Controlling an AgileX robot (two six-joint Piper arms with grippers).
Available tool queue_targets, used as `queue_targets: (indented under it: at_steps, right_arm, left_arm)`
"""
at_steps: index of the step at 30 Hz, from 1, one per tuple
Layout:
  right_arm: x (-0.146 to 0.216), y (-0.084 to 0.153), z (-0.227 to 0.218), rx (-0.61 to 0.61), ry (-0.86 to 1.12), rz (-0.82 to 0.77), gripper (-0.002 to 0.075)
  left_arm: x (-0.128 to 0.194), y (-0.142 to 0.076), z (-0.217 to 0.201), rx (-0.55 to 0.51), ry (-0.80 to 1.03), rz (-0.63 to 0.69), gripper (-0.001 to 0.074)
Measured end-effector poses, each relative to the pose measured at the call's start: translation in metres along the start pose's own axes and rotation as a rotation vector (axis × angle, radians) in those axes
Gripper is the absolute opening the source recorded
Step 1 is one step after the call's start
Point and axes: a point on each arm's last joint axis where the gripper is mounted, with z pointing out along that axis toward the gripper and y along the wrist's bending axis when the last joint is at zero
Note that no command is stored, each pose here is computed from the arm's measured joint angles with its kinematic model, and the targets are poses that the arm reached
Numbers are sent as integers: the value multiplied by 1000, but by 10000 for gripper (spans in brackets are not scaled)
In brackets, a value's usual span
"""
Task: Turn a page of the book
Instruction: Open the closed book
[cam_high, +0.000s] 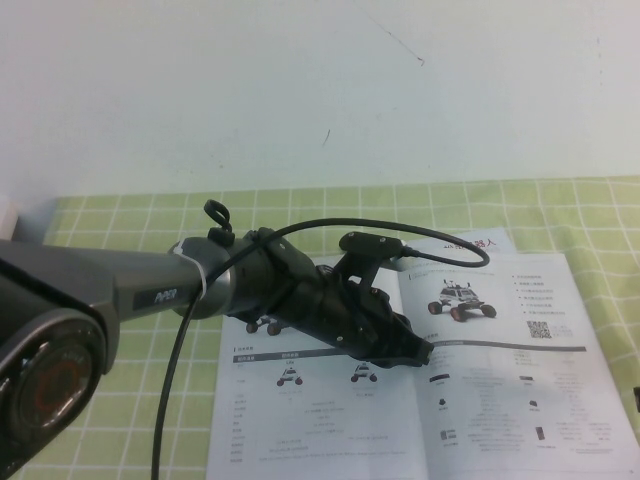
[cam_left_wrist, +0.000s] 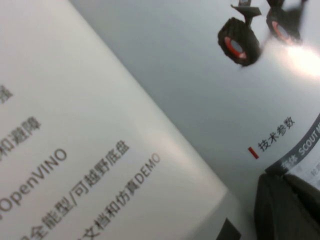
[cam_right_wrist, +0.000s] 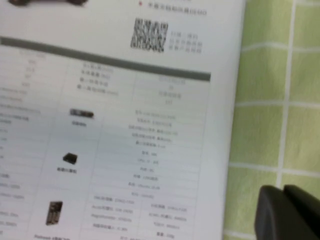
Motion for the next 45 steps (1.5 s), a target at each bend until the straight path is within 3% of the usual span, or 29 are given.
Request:
queue_targets:
  at_steps: [3,8,11,23,34,45]
  right_arm:
    - [4,-1,15,-7,58,36,85]
    - [-4,-1,42,-46,136,160,427]
    - [-8,0,55,-87,191,192,522]
    - [-21,7,64,-163,165,183,435]
    - [-22,5,65,-143,140,149,366]
    - [-17,4,78,-143,187,144,351]
  left_arm:
    - [0,0,0,2,-3,-4,-4]
    - [0,0,0,2,-4,-5,-4]
    - [0,0,0,2,-4,-2,-4]
    - [0,0,0,2,-4,0,-4]
    - [0,0,0,2,-4,0,-4]
    - [0,0,0,1,-5,0,-4]
